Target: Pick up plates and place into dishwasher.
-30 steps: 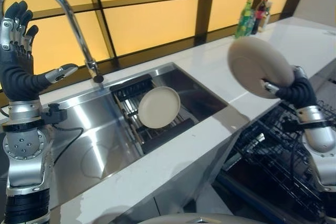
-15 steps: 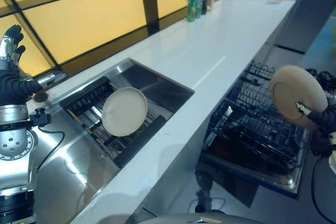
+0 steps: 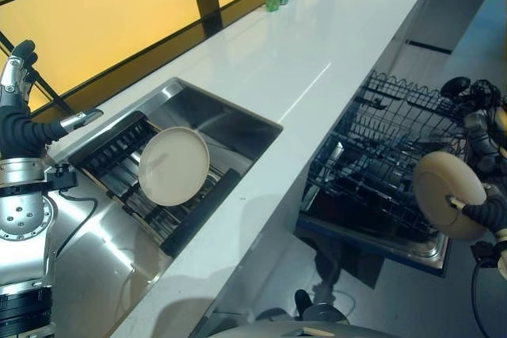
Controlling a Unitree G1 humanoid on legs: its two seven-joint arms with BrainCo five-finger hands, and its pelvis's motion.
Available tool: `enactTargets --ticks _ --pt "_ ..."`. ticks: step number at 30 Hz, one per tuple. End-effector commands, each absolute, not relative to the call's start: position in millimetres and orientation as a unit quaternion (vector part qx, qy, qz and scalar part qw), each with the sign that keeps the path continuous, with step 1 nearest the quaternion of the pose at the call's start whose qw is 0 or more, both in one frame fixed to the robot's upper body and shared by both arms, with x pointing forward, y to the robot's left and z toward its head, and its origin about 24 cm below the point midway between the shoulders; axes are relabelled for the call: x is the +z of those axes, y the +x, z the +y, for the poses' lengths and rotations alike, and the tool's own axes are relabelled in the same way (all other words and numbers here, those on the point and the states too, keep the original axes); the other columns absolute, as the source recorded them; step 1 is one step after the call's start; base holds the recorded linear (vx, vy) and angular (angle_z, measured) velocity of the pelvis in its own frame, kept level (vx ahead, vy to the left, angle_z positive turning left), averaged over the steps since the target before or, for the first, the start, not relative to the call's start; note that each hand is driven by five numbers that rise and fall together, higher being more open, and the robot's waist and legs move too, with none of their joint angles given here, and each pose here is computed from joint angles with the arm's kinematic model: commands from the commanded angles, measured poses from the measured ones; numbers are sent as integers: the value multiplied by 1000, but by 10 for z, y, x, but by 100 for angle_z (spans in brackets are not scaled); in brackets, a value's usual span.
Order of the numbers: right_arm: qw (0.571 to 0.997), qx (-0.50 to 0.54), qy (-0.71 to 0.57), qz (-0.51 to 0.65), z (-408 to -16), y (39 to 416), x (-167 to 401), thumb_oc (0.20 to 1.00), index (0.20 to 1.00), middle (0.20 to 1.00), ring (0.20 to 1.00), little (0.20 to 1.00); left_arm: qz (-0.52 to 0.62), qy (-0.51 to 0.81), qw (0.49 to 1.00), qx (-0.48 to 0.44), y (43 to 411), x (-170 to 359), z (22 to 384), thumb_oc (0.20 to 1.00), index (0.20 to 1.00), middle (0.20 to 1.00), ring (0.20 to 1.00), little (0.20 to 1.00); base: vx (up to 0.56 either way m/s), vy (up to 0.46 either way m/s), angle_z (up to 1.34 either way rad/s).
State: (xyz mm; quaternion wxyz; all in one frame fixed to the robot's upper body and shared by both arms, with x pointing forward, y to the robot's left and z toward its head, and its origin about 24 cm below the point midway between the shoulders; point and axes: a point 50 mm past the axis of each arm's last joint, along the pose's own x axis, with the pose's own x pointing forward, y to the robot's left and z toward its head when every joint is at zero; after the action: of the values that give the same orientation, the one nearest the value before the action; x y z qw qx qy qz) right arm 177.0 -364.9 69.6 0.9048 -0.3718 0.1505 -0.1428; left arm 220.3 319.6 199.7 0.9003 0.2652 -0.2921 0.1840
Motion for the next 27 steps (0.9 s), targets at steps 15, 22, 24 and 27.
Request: enactTargets --ticks 15,22,24,27 --pt "854 -34 -502 135 -3583 2267 1174 200 200 200 200 200 -318 311 883 153 2393 2330 3079 1000 1000 1000 1000 1000 17 -106 7" --pt "840 12 -528 123 -3470 2536 1371 200 200 200 200 200 -340 323 869 159 2480 2518 3043 1000 1000 1000 1000 1000 -110 -150 8" --pt "838 19 -531 121 -3448 2581 1398 200 200 200 200 200 -344 325 866 163 2496 2551 3044 1000 1000 1000 1000 1000 -86 -132 9" --pt "824 34 -552 122 -3439 2686 1466 200 200 200 200 200 -355 330 858 173 2535 2632 3050 1000 1000 1000 1000 1000 -89 -162 10"
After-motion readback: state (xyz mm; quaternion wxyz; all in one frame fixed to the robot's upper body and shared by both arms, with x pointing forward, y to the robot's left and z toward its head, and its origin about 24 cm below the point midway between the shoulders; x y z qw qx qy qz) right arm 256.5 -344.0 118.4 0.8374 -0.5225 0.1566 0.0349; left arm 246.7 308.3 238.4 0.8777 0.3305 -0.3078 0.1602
